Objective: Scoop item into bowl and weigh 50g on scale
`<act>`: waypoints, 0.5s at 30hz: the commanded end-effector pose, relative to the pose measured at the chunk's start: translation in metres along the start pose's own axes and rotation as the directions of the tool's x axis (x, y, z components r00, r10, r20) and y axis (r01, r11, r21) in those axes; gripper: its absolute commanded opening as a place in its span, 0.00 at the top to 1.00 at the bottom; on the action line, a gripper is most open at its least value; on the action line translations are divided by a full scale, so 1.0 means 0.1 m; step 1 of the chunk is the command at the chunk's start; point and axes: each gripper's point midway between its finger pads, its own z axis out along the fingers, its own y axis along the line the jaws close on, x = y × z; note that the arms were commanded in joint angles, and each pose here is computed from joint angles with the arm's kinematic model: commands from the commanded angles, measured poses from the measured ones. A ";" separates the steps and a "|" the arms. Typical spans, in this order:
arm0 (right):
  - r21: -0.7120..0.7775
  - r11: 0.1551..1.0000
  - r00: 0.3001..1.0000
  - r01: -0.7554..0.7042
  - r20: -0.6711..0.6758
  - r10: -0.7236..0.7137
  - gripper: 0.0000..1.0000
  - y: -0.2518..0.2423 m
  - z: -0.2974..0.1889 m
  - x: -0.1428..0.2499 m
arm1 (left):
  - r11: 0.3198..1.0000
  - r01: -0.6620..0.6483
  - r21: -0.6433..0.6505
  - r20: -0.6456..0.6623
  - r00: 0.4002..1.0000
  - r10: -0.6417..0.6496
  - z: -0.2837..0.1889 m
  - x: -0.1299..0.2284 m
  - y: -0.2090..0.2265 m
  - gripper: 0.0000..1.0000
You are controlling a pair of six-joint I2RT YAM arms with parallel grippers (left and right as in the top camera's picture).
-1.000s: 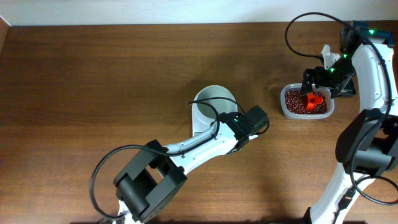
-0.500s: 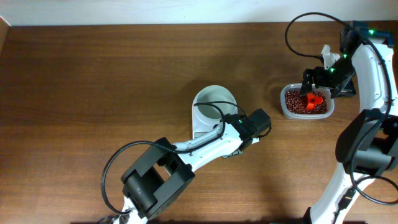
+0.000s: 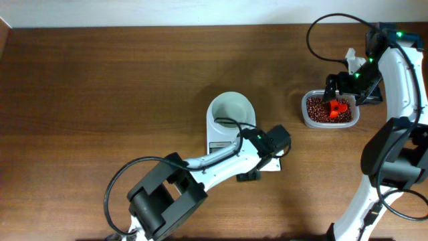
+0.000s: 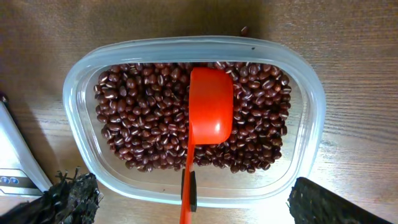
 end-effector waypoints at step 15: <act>0.007 1.000 1.000 -0.007 0.016 0.007 0.01 -0.02 -0.04 -0.03 | 0.148 0.976 0.162 0.629 0.014 -0.777 -1.79 2.50 2.69 1.00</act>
